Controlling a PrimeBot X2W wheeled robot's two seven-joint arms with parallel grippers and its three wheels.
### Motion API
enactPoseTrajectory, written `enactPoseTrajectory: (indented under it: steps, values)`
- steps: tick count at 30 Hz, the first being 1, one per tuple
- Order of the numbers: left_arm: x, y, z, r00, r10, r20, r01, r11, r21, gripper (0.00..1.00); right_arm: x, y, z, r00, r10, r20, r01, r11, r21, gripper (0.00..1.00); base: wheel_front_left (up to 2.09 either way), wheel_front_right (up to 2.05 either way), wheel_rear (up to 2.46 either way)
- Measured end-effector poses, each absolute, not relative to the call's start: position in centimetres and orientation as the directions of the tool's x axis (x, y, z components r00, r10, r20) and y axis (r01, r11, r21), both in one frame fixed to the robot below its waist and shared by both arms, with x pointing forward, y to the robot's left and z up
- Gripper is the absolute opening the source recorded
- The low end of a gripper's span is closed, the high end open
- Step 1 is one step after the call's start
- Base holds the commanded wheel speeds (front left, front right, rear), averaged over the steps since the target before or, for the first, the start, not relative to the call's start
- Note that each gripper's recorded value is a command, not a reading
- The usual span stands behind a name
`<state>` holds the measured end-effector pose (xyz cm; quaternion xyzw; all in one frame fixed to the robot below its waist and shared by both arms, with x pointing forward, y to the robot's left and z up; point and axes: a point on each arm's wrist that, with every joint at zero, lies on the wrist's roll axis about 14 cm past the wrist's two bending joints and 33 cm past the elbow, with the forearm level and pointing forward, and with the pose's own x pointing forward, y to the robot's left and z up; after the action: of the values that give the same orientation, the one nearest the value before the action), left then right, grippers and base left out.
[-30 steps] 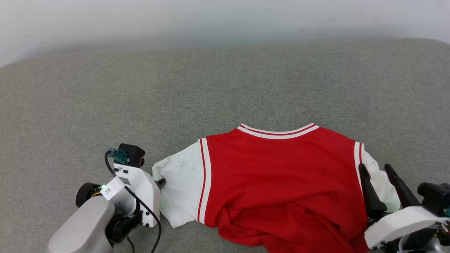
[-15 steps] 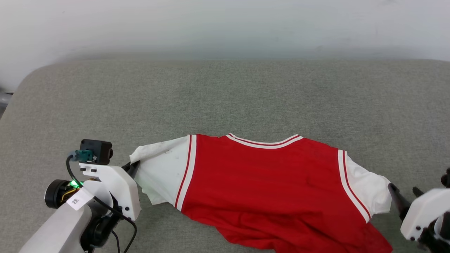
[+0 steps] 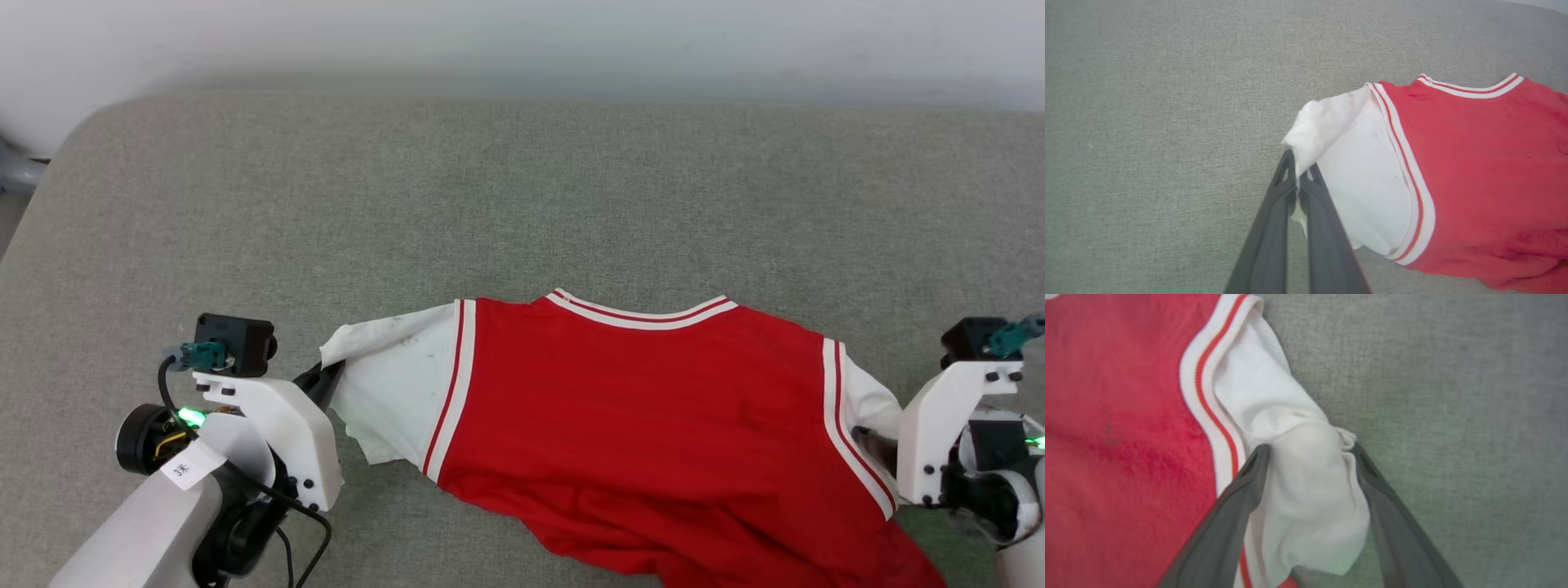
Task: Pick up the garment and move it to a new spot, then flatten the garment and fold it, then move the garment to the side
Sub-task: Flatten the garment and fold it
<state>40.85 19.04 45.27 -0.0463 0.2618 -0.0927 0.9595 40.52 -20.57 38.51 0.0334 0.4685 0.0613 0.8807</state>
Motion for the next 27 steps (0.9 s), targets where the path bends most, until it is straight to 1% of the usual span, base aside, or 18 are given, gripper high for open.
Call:
enactPoseTrajectory:
  steps: [2,5,6,7,8,10,12,14,19,20,22,27]
  values:
    - [40.8,19.2,45.0,0.843,-0.199,-0.5,0.149,0.979,-0.138,0.0,39.5,-20.4,37.0,0.469,0.144,-0.871,-0.072,0.99,0.125,1.0,0.0,0.0,0.0]
    - [40.7,19.3,44.8,0.839,-0.2,-0.506,0.148,0.979,-0.141,0.0,39.1,-20.2,36.1,0.401,0.155,-0.903,-0.07,0.988,0.138,1.0,0.0,0.0,0.0]
    - [40.6,19.4,44.7,0.837,-0.2,-0.509,0.147,0.979,-0.143,0.0,39.1,-20.1,36.0,0.391,0.158,-0.907,-0.072,0.987,0.141,0.49,0.0,0.0,0.0]
    - [40.6,19.4,44.6,0.836,-0.199,-0.511,0.145,0.979,-0.145,0.0,39.1,-20.0,36.0,0.385,0.162,-0.909,-0.071,0.987,0.146,0.09,0.0,0.0,0.0]
    - [40.6,19.4,44.6,0.835,-0.199,-0.512,0.144,0.979,-0.146,0.0,39.2,-19.8,36.0,0.382,0.17,-0.908,-0.07,0.986,0.155,0.0,0.0,0.0,0.0]
    - [40.6,19.5,44.6,0.836,-0.202,-0.51,0.146,0.978,-0.148,0.0,39.3,-19.5,36.1,0.382,0.178,-0.907,-0.077,0.984,0.16,0.0,0.0,0.0,0.0]
    - [40.7,19.6,44.8,0.843,-0.197,-0.5,0.138,0.979,-0.153,0.0,39.9,-19.2,36.8,0.415,0.182,-0.891,-0.089,0.983,0.159,0.0,0.0,0.0,0.0]
    - [40.9,19.9,45.3,0.857,-0.187,-0.48,0.13,0.98,-0.15,0.0,40.8,-19.3,37.9,0.47,0.18,-0.864,-0.094,0.984,0.154,0.0,0.0,0.0,0.0]
    - [42.4,20.3,47.9,0.903,-0.17,-0.394,0.127,0.983,-0.131,0.0,44.8,-19.9,43.3,0.676,0.152,-0.721,-0.123,0.988,0.094,0.0,0.0,0.0,0.0]
    - [42.8,20.4,48.6,0.914,-0.165,-0.372,0.125,0.984,-0.129,0.0,45.3,-20.3,44.4,0.706,0.139,-0.694,-0.123,0.99,0.074,0.0,0.0,0.0,0.0]
    - [43.6,20.6,49.7,0.927,-0.157,-0.34,0.121,0.985,-0.125,0.0,46.1,-21.0,46.2,0.754,0.109,-0.648,-0.117,0.993,0.031,0.0,0.0,0.0,0.0]
    - [46.2,20.5,53.4,0.966,-0.149,-0.213,0.126,0.985,-0.117,0.0,48.1,-21.5,51.1,0.851,0.084,-0.519,-0.107,0.994,-0.015,0.0,0.0,0.0,0.0]
